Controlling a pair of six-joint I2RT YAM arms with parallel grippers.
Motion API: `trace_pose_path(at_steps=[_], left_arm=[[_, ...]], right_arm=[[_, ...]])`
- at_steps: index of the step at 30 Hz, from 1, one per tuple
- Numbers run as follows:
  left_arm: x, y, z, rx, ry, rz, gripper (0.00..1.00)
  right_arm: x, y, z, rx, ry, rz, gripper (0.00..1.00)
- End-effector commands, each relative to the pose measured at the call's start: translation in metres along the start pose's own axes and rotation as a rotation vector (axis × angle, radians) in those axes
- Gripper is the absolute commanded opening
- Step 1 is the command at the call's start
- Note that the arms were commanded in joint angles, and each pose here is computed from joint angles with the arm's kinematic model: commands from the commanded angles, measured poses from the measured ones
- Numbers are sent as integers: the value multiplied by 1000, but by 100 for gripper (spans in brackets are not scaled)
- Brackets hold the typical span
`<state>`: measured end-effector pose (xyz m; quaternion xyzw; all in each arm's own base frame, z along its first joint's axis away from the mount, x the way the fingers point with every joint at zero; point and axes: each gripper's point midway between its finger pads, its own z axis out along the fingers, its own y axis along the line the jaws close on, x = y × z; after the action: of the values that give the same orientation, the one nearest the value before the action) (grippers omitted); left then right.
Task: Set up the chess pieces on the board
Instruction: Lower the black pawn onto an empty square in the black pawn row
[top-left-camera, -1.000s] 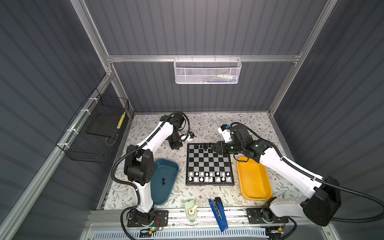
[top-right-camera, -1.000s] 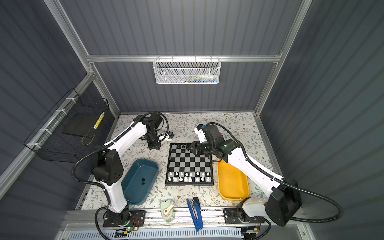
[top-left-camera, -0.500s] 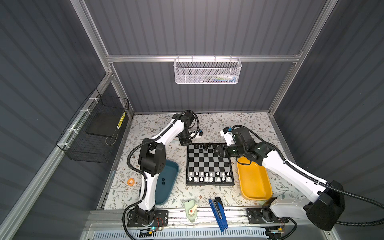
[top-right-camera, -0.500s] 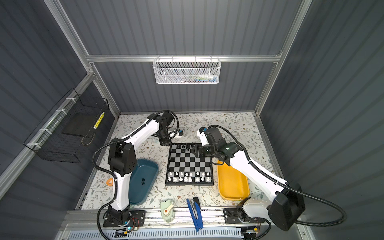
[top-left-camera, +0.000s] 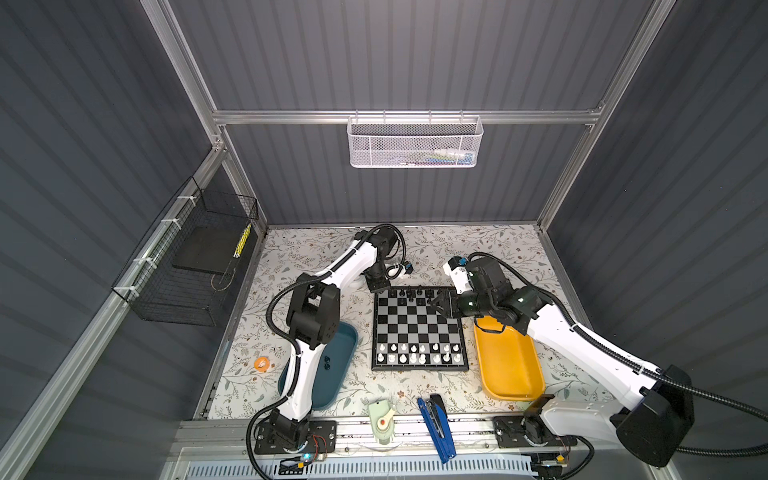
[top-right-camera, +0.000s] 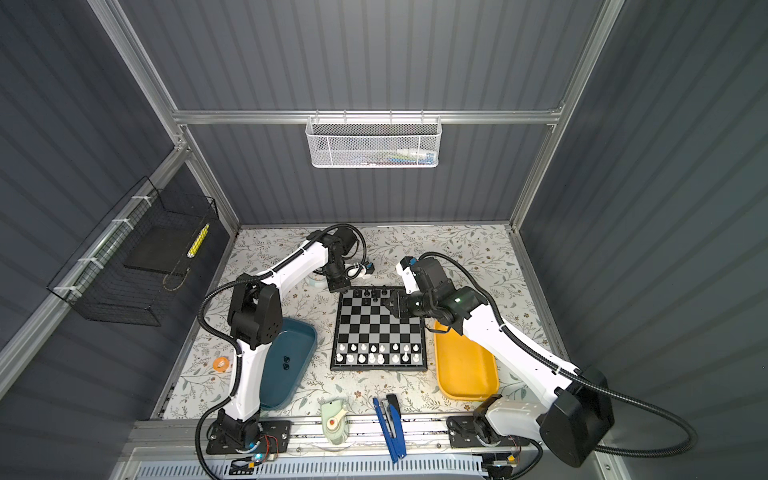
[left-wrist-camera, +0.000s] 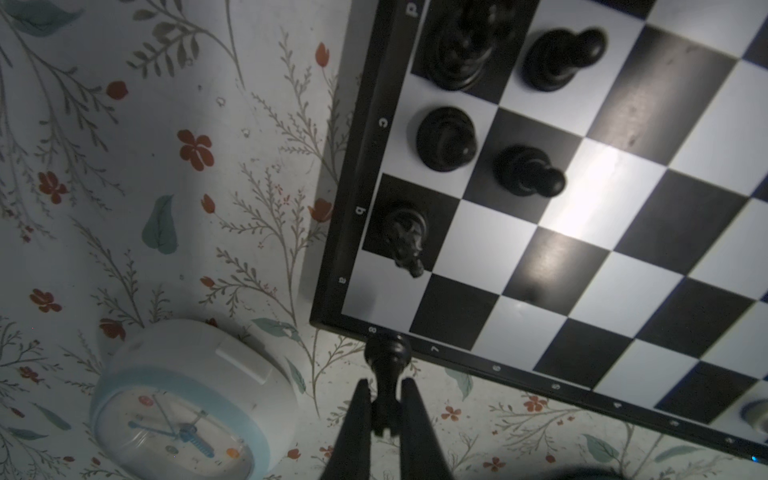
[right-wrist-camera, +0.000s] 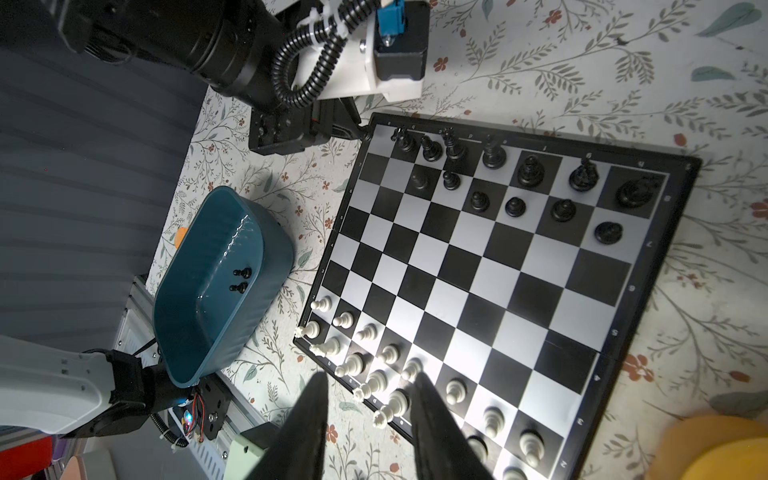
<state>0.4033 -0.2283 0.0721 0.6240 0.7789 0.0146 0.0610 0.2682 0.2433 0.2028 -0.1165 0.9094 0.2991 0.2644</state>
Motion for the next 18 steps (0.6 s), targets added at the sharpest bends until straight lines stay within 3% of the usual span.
trace_pose_path(at_steps=[1,18], left_arm=[[-3,1,7,0,14,4,6],[-9,3,16,-7,11,13,7]], right_arm=[[2,-4,0,16,6,4,36],[6,-8,1,28,13,10,36]])
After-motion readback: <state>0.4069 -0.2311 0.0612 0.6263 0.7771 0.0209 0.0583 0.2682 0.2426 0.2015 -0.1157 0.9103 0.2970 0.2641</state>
